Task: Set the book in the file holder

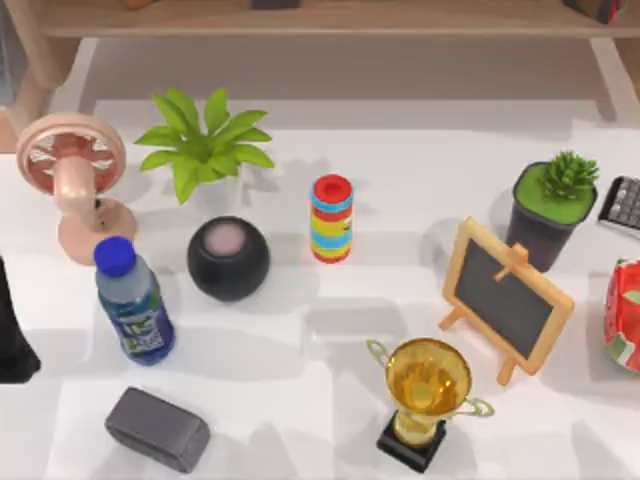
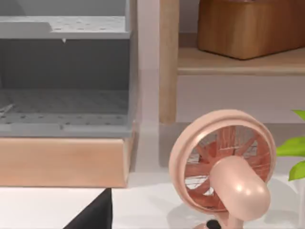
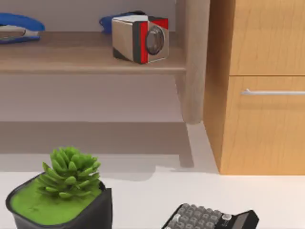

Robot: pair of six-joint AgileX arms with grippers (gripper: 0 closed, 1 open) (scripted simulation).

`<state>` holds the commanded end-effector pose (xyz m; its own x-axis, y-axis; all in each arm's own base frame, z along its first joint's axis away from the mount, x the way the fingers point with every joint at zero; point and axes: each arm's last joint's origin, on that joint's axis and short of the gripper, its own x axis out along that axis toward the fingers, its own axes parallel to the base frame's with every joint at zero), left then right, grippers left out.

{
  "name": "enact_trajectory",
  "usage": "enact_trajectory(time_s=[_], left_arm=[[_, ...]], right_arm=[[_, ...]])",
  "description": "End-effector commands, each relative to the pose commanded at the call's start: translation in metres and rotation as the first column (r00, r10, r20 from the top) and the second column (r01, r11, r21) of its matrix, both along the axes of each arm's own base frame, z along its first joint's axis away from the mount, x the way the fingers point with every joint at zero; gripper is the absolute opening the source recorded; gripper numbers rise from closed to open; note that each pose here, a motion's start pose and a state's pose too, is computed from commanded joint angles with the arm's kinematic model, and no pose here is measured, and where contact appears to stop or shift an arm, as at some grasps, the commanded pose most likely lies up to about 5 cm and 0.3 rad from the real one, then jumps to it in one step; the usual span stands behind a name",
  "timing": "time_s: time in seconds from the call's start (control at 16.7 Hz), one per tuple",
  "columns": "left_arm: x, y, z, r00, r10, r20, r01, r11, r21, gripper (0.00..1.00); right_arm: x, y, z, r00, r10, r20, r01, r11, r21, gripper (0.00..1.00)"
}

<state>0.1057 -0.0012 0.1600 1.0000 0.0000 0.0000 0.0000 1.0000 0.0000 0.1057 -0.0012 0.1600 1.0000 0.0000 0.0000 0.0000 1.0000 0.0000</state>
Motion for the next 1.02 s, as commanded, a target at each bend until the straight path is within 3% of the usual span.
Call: enact_trajectory(time_s=[0.24, 0.42, 0.72, 1.02], left_arm=[[0.000, -0.001, 0.008, 1.000, -0.002, 0.000, 0.002, 1.000, -0.001, 1.00], [0.002, -0.004, 0.040, 1.000, -0.008, -0.002, 0.008, 1.000, -0.002, 1.00], [0.033, -0.016, 0.140, 1.000, -0.012, -0.004, 0.012, 1.000, -0.005, 1.00], [0.111, -0.052, 0.242, 1.000, -0.014, 0.008, 0.014, 1.000, -0.011, 1.00]], right_arm=[[0.000, 0.000, 0.000, 1.000, 0.000, 0.000, 0.000, 1.000, 0.000, 1.00], [0.000, 0.000, 0.000, 1.000, 0.000, 0.000, 0.000, 1.000, 0.000, 1.00], [0.000, 0.000, 0.000, 1.000, 0.000, 0.000, 0.000, 1.000, 0.000, 1.00], [0.000, 0.000, 0.000, 1.000, 0.000, 0.000, 0.000, 1.000, 0.000, 1.00]])
